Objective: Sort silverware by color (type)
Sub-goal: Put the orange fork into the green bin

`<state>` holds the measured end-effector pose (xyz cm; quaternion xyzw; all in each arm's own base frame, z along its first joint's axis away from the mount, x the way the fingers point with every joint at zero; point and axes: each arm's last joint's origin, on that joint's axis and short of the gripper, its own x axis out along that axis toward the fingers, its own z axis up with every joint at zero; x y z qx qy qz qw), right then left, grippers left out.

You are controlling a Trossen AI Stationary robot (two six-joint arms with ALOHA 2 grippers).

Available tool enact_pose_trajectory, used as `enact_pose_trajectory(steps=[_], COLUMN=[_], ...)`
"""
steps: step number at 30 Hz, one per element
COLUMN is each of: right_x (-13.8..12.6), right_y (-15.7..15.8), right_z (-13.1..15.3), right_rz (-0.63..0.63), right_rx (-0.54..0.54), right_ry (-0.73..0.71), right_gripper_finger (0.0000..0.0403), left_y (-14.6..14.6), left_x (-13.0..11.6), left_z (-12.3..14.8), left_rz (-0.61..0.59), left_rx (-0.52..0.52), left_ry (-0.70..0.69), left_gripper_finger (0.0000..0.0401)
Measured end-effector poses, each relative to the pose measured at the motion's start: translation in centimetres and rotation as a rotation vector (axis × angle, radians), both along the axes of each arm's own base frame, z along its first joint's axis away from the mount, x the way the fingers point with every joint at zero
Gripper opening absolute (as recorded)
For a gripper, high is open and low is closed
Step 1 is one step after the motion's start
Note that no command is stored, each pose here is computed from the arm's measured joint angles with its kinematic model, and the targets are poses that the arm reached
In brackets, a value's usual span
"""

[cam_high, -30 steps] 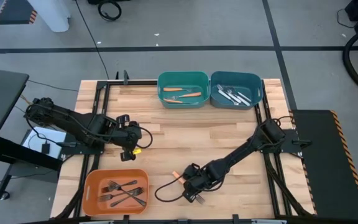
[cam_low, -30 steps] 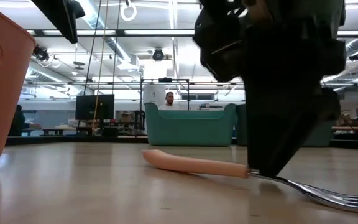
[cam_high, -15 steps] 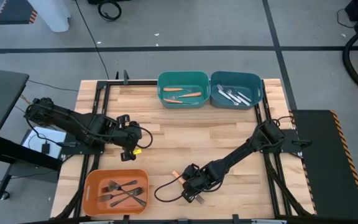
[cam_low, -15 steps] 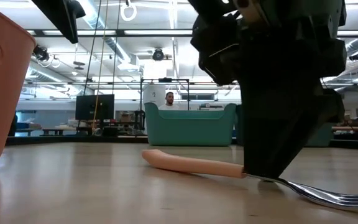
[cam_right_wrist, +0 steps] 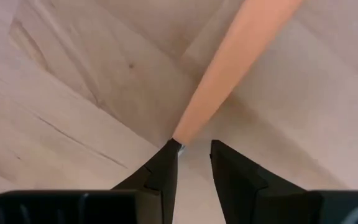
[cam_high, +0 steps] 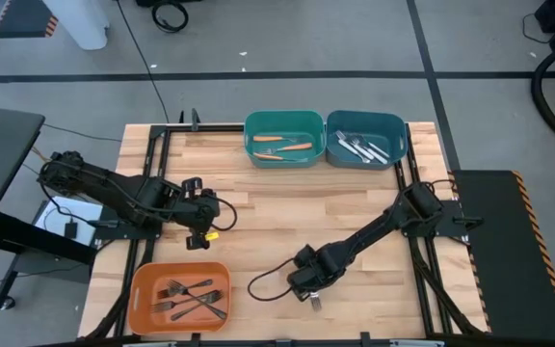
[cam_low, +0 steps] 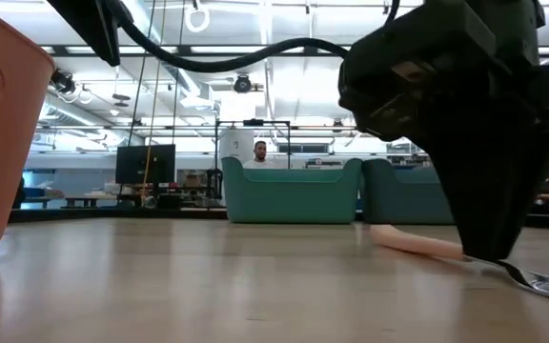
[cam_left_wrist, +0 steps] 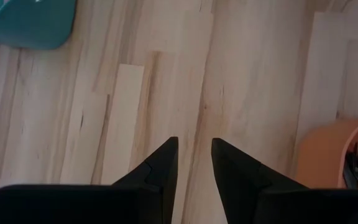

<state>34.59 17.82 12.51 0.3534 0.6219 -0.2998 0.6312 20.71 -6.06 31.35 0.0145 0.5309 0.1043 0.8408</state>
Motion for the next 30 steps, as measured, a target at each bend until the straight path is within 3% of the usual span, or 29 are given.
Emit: enact_pose_trajectory(steps=[4, 15, 24, 30], right_x=[0.0, 0.0, 0.2, 0.2], right_y=[-0.6, -1.4, -1.3, -1.1], right_z=[0.7, 1.9, 1.9, 2.0], right_rz=[0.023, -0.104, -0.24, -0.226], right_rx=[-0.016, -0.037, 0.002, 0.044], right_ry=[-0.024, -0.054, -0.054, -0.038], right_gripper_finger=[0.0105, 0.0105, 0.0105, 0.0105], left_y=[0.0, 0.0, 0.0, 0.0], left_x=[0.0, 0.1, 0.1, 0.1], left_z=[0.0, 0.0, 0.0, 0.0], left_rz=[0.0, 0.0, 0.0, 0.0], left_rx=[0.0, -0.002, -0.003, -0.005], left_ry=[-0.002, -0.008, -0.009, -0.015], left_gripper_finger=[0.0107, 0.0107, 0.0107, 0.0107])
